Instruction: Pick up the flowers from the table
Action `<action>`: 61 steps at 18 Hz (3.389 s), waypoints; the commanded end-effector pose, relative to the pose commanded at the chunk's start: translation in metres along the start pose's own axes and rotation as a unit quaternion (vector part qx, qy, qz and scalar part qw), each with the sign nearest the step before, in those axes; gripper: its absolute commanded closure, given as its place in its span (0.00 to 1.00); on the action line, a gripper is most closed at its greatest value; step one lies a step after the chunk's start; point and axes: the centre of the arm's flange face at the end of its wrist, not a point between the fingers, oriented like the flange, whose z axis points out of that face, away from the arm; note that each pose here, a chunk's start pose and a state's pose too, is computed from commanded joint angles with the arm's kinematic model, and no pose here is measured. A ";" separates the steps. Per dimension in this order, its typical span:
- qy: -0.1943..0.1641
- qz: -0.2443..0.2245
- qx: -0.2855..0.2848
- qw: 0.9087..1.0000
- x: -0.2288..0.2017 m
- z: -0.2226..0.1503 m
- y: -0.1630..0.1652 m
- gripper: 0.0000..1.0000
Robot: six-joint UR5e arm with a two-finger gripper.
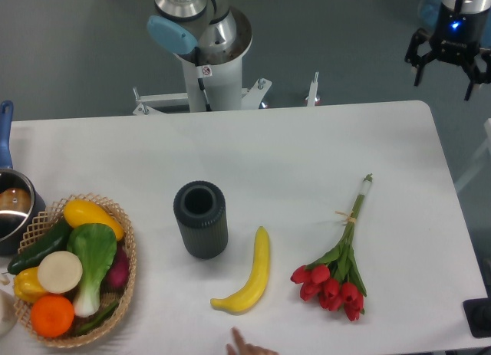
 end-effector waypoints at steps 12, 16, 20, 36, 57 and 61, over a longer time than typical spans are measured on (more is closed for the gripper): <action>0.020 -0.081 0.042 0.996 0.022 0.039 -0.016 0.00; -0.003 -0.166 0.072 0.984 0.018 0.053 -0.034 0.00; -0.009 -0.180 0.079 0.980 0.009 0.082 -0.058 0.00; 0.086 -0.157 0.119 0.977 0.005 0.197 -0.123 0.00; 0.145 -0.156 0.170 0.962 0.004 0.280 -0.144 0.00; 0.148 -0.156 0.169 0.962 0.003 0.293 -0.142 0.00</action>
